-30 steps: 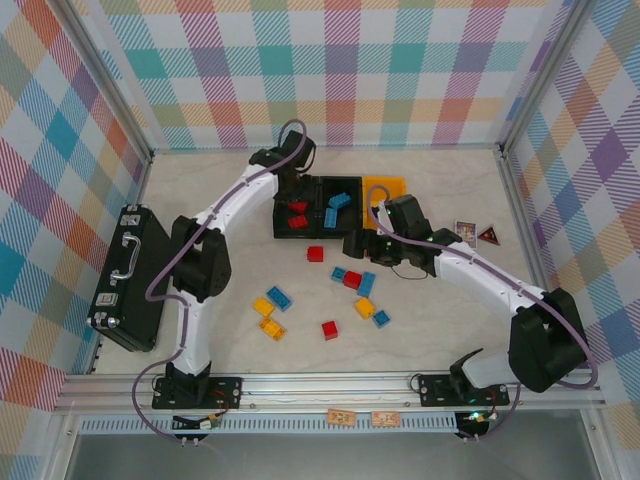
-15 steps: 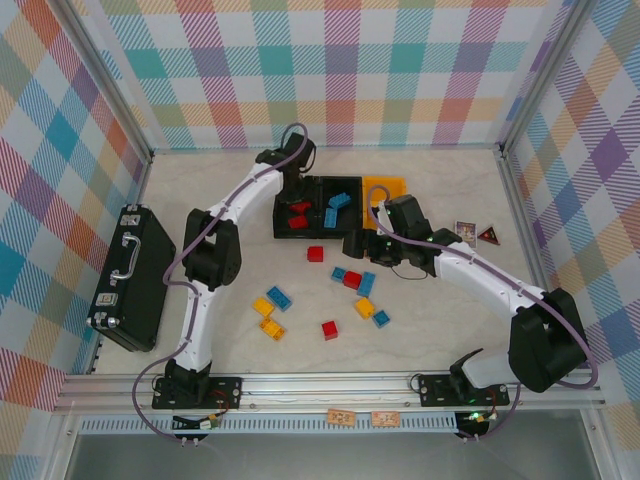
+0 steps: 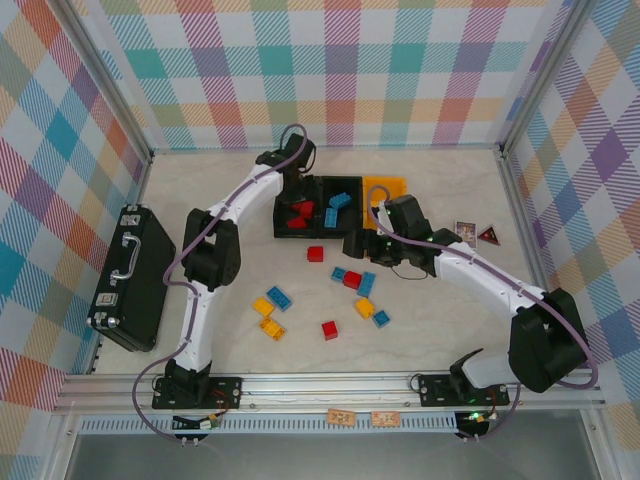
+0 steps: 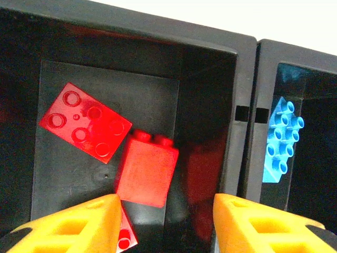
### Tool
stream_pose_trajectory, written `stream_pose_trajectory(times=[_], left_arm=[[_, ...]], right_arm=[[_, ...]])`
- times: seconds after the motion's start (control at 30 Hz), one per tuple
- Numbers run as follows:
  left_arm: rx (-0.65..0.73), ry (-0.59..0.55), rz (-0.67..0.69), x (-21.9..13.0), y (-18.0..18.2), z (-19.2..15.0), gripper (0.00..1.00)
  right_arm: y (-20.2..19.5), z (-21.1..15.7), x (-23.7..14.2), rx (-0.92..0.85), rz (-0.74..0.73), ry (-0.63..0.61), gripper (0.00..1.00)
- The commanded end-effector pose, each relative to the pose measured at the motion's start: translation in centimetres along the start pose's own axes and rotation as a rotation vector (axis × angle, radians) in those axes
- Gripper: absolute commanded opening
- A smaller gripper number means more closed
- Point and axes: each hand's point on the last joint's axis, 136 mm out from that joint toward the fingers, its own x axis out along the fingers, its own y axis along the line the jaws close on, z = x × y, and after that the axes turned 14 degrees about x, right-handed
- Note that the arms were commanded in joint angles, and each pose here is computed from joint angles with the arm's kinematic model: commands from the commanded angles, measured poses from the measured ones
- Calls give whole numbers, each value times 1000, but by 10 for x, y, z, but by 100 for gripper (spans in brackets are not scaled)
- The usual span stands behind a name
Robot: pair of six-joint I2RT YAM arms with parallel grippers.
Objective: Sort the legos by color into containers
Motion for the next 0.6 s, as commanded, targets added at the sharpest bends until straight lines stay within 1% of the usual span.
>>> stream_pose_trajectory(times=[0.0,0.13,0.23,0.43,0.57], left_arm=[[-13,-42,-21,-33,1,7,49],[-9,-65,-59,-56,-6,0,49],[6,-69,-85,-71,-11,-14,51],[24,-39,-122,-86,-12,-56,51],[36,-13,-114,-95,-7,-89,52]], right_arm=[[16,3,-10,-36,35,-25,68],[13,2,-12,-42,20,-25,68],[8,1,-13,-42,-5,-25,68],[-8,-4,-12,-51,-68,-17,68],[-17,-10,-11,-57,-91,0,68]])
